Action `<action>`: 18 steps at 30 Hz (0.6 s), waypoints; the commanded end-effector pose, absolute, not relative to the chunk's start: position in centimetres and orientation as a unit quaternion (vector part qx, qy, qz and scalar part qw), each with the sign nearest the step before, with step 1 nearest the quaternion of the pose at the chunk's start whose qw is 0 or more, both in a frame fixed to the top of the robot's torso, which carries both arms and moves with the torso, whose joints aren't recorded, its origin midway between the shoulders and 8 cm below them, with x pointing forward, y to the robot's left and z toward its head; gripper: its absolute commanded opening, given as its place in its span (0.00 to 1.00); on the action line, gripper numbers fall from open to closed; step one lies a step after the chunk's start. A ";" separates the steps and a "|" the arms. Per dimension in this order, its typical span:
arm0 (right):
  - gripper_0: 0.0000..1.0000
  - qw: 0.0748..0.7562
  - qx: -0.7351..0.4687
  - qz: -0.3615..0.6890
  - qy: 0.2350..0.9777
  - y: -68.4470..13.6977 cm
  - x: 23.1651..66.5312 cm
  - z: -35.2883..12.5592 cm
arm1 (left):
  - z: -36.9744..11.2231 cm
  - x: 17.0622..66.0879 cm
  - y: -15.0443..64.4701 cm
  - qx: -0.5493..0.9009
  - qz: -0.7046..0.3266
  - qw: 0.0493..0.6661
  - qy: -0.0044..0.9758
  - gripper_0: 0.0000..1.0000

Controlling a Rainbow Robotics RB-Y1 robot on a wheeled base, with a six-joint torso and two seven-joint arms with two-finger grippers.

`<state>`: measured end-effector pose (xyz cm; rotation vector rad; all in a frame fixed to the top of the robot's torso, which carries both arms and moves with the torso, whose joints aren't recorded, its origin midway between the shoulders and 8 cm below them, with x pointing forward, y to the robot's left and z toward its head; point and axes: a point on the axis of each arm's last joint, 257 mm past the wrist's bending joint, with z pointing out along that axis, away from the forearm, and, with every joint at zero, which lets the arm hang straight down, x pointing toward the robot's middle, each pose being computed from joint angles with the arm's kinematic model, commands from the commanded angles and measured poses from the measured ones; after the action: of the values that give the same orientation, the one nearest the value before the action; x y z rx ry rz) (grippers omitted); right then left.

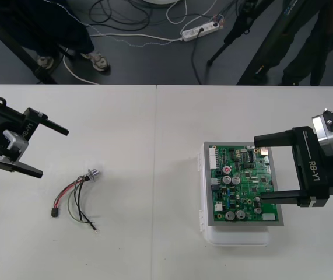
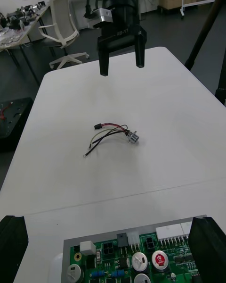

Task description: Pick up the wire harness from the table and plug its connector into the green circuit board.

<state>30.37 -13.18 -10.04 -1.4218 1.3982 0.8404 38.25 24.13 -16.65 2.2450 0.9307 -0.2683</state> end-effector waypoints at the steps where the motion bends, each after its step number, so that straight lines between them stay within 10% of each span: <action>1: 1.00 0.491 -0.551 0.379 0.558 -13.1 31.2 -8.2 | -14.0 39.5 25.9 0.915 -0.026 0.317 0.247 1.00; 18: 1.00 0.553 -0.559 0.380 0.486 -10.4 32.1 -6.1 | -16.7 39.1 23.1 0.967 -0.019 0.244 0.066 1.00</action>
<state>31.67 -11.66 -7.95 -1.3201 1.2611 0.9379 38.04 22.02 -18.44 2.5412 0.4097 -0.1665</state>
